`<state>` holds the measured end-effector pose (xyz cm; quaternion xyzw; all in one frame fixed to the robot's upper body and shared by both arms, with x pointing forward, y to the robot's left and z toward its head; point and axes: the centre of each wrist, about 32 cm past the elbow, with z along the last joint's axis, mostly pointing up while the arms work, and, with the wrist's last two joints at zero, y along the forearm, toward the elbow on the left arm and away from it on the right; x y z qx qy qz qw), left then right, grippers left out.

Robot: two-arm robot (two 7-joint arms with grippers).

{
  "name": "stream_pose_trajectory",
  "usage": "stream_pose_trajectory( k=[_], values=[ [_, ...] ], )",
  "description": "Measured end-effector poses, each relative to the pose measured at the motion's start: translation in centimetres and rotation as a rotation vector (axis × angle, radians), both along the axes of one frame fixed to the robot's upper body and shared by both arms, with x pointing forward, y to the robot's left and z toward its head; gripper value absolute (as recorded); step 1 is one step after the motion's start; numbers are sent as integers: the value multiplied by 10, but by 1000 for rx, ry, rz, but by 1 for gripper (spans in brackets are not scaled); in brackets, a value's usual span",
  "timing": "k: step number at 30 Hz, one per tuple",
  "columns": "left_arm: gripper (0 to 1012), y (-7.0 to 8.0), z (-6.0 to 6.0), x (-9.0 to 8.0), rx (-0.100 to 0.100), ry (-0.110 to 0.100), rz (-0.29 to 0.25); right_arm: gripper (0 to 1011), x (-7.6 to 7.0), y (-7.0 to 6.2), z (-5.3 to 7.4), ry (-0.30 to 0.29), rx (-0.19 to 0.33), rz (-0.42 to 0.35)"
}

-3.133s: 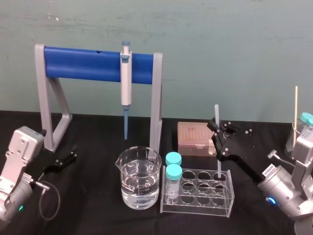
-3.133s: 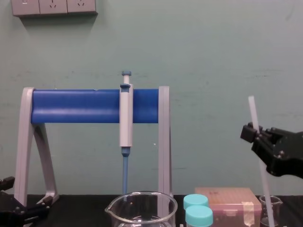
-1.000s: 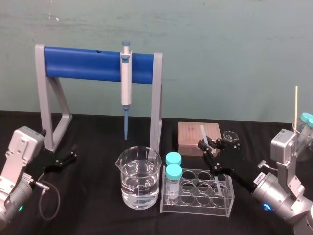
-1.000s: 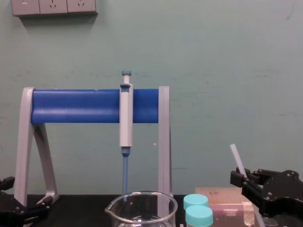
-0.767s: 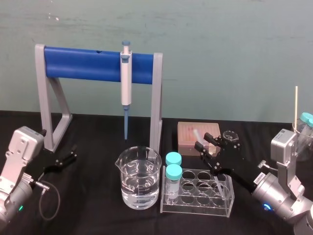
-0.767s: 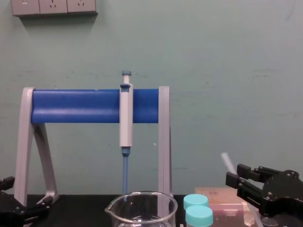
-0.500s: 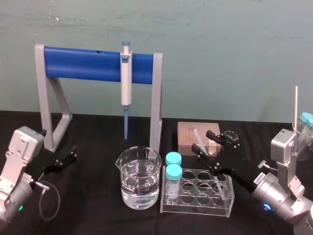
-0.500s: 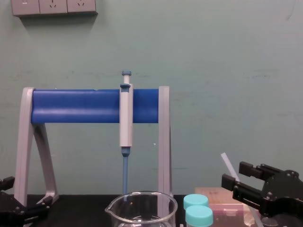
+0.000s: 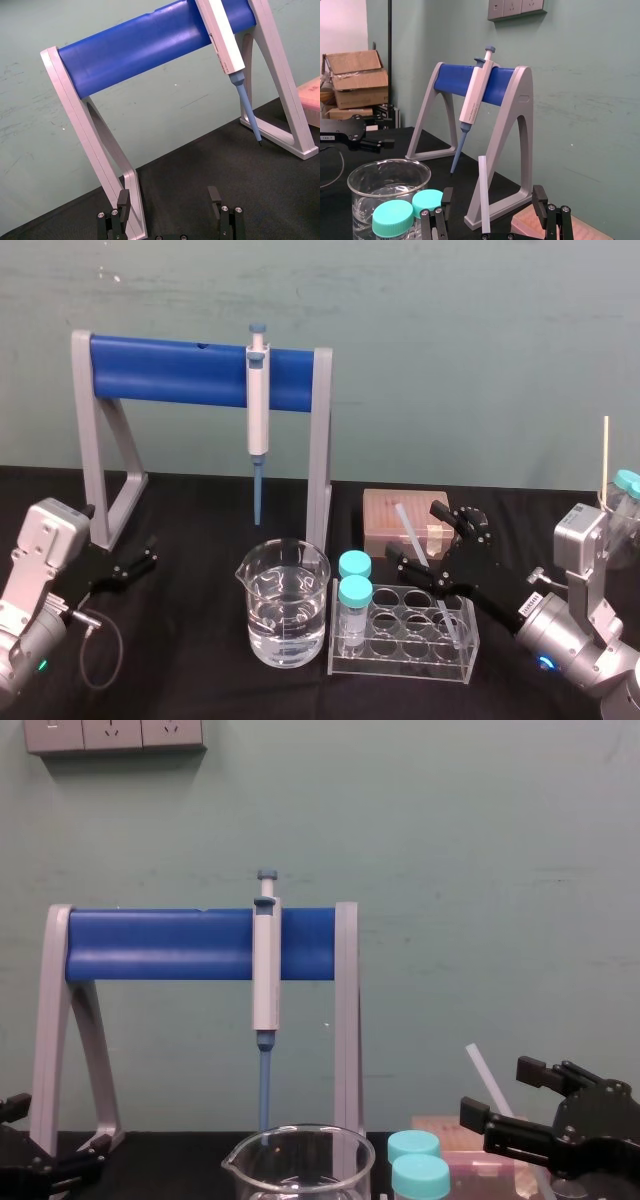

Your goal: Pick up the stirring rod with one hand, then place it down.

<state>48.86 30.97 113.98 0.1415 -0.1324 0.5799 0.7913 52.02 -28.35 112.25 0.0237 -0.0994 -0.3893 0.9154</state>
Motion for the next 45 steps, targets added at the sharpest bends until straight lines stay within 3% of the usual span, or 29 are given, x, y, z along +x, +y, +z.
stream_pose_trajectory(
  k=[7, 20, 31, 45],
  values=[
    [1000, 0, 0, 0, 0, 0, 0, 1003, 0, 0, 1, -6, -1, 1],
    [1000, 0, 0, 0, 0, 0, 0, 1003, -7, 3, 13, -138, -1, 0],
    [1001, 0, 0, 0, 0, 0, 0, 1003, -17, 1, 26, -239, 72, -143],
    [1001, 0, 0, 0, 0, 0, 0, 1003, -28, -5, 34, -152, 51, -310]
  ],
)
